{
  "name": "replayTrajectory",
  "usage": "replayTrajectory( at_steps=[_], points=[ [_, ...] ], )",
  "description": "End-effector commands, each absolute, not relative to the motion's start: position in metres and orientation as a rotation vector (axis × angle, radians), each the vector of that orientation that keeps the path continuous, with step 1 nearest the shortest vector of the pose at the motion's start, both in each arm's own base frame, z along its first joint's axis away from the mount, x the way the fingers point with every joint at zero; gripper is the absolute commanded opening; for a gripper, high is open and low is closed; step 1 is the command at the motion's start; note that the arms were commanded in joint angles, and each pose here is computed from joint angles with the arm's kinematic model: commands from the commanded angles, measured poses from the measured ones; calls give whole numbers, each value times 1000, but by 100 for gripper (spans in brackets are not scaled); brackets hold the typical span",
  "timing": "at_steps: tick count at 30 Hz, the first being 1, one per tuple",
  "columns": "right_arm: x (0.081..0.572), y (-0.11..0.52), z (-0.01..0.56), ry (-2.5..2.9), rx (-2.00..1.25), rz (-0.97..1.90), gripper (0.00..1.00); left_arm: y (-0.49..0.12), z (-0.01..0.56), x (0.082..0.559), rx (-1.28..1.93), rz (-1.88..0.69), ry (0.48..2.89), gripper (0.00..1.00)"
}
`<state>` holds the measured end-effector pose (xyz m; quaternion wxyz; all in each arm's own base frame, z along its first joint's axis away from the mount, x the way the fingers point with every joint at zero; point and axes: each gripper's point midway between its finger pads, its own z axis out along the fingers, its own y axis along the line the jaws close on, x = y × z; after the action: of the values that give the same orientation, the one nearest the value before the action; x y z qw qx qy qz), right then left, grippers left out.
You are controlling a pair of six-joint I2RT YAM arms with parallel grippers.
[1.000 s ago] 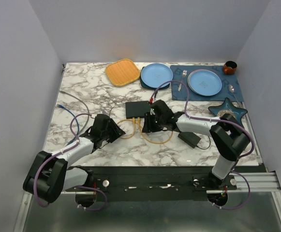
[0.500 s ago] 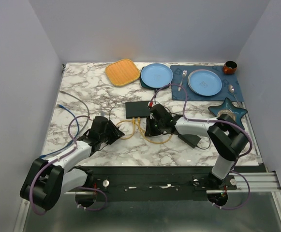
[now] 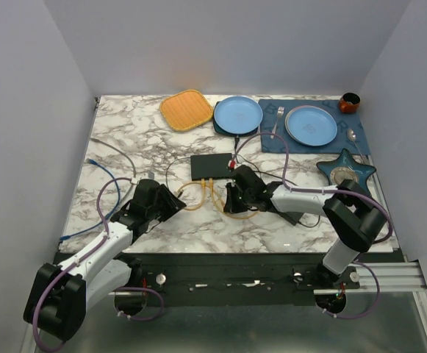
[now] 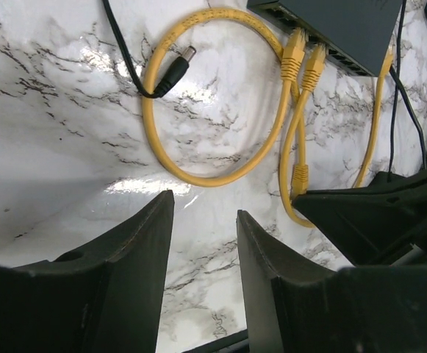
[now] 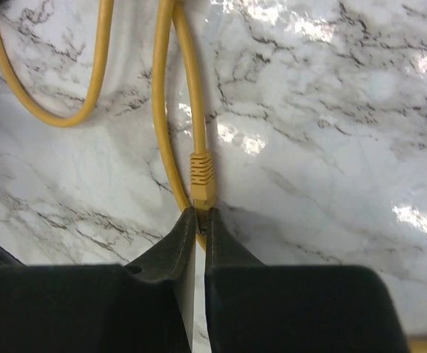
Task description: Pull the plug from the switch port
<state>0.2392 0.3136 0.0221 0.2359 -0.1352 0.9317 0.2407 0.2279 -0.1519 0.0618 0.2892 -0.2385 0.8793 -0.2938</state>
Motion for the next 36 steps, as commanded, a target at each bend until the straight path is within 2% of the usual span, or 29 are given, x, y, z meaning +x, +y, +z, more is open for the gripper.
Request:
replayTrajectory(
  at_steps=[1, 14, 29, 34, 36],
  points=[
    [232, 279, 22, 2566, -309, 486, 7, -143, 52, 225, -652, -719, 2370, 50],
    [214, 216, 39, 2601, -285, 201, 1, -140, 51, 229, -659, -680, 2375, 51],
    [173, 183, 109, 2540, -264, 207, 1, -141, 50, 237, -673, -674, 2382, 51],
    [158, 172, 107, 2591, -305, 194, 1, -139, 49, 240, -681, -669, 2380, 51],
    [153, 171, 100, 2618, -328, 186, 4, -141, 49, 241, -684, -674, 2381, 51]
  ],
)
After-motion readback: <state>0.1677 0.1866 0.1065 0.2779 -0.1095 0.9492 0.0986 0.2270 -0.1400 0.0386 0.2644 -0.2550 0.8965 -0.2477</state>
